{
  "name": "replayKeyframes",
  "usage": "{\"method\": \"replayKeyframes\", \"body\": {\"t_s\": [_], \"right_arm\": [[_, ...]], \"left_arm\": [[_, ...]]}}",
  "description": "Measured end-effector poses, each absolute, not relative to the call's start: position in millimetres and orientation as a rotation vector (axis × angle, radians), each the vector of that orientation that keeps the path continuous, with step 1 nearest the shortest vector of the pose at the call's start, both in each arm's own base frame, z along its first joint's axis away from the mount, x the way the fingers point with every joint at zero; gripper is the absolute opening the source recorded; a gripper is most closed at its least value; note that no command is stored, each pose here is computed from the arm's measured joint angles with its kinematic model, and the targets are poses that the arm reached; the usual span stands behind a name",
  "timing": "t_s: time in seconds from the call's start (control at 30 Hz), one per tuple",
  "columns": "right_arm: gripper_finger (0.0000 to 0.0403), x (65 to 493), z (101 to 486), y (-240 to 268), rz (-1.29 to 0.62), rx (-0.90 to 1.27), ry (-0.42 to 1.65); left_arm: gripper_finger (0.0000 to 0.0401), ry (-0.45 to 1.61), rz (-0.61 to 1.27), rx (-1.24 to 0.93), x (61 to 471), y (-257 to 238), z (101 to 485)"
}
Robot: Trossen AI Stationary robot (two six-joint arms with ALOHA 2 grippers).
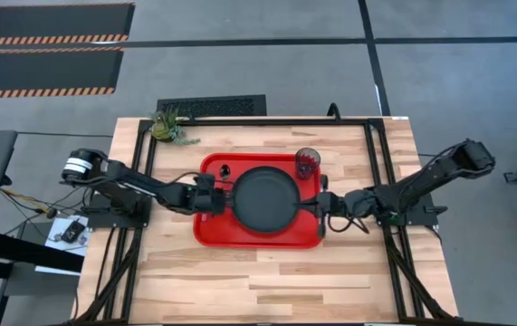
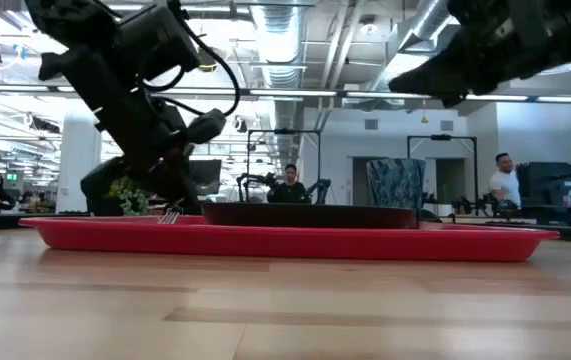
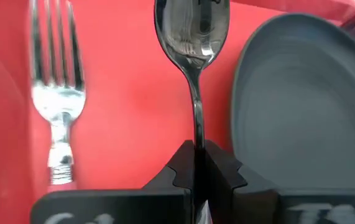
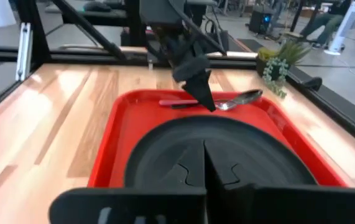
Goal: Pick and place plate/cup/fork/spoon on tray
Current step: Put the black spoon in between the black plate and the pink fork on the red tray
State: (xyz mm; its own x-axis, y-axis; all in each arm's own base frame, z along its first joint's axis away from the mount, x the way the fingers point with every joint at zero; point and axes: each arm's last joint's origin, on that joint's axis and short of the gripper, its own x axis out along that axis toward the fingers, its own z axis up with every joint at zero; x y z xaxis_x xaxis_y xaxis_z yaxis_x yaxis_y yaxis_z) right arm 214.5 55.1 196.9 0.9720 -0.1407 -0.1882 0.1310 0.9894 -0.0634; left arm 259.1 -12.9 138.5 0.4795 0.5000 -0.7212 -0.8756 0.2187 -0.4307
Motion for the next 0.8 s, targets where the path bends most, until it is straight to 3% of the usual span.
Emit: {"method": "replayKeyframes", "body": {"t_s": [0.8], "right_arm": [[0.0005,205,184,58,-0.116,0.002,0.161]], "left_arm": [[0.0005,0.564,1.113,-1.041,257,-5,121]]}}
